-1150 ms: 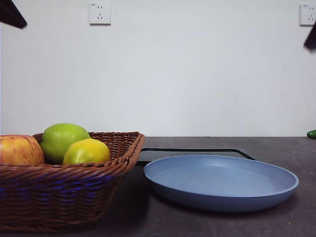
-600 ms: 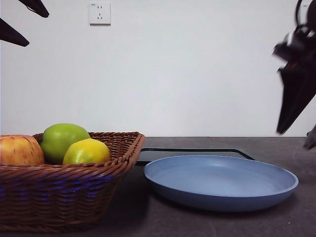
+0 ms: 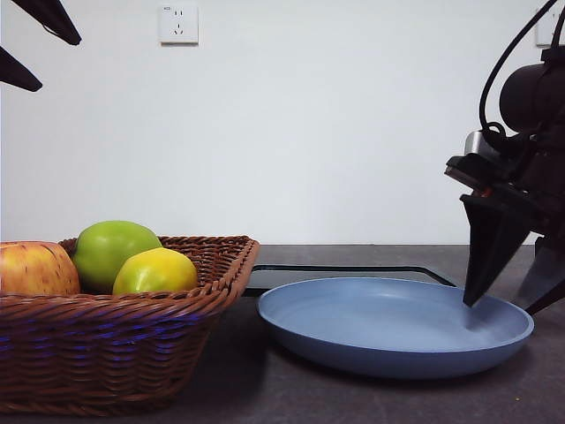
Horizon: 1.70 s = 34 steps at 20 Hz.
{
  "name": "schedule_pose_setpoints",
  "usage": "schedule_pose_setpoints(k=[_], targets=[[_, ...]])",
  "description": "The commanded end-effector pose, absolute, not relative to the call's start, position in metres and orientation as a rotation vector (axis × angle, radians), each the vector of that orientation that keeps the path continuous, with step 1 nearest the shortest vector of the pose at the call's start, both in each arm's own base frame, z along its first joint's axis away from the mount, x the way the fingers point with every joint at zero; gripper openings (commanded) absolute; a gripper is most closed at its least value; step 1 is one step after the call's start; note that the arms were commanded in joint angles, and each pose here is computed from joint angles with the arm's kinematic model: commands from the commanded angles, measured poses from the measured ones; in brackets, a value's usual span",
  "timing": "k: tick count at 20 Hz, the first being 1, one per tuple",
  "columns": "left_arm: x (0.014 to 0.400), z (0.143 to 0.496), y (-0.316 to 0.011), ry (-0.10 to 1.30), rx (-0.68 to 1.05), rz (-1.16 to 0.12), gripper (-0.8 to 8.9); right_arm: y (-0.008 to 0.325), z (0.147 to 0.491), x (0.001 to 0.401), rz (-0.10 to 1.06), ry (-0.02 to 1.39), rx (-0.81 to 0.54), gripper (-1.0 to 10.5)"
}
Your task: Take the lemon from the basket,put the lemon in the plate,hand out the plate
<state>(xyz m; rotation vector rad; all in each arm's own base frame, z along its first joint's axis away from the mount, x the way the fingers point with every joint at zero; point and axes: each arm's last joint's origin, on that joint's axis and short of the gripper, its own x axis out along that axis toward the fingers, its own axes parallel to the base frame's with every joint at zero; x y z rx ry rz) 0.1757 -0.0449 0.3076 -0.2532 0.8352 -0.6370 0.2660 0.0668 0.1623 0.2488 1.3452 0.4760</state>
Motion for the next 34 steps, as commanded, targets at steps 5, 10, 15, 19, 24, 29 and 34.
schedule_pose_setpoints(k=[5, 10, 15, 19, 24, 29, 34], targets=[[0.178, 0.314, -0.046, 0.811, -0.25, -0.64, 3.03, 0.068, 0.158, 0.27, 0.464, 1.357, 0.258, 0.3], [0.178, 0.314, -0.046, 0.811, -0.251, -0.641, 3.03, 0.068, 0.158, 0.27, 0.455, 1.361, 0.27, 0.0], [0.178, 0.314, -0.046, 0.812, -0.25, -0.639, 3.04, 0.064, 0.164, 0.268, 0.443, 1.358, 0.288, 0.0], [0.175, 0.31, -0.049, 0.866, -0.237, -0.586, 4.21, 0.054, 0.185, 0.259, 0.426, 1.314, 0.306, 0.0], [0.183, 0.302, -0.067, 0.915, -0.197, -0.587, 4.28, 0.041, 0.222, 0.238, 0.414, 1.205, 0.315, 0.0], [0.201, 0.279, -0.101, 1.004, -0.122, -0.582, 4.28, 0.038, 0.248, 0.218, 0.429, 1.112, 0.301, 0.0], [0.222, 0.245, -0.133, 1.106, -0.04, -0.56, 4.28, 0.037, 0.254, 0.211, 0.432, 1.096, 0.299, 0.0]])
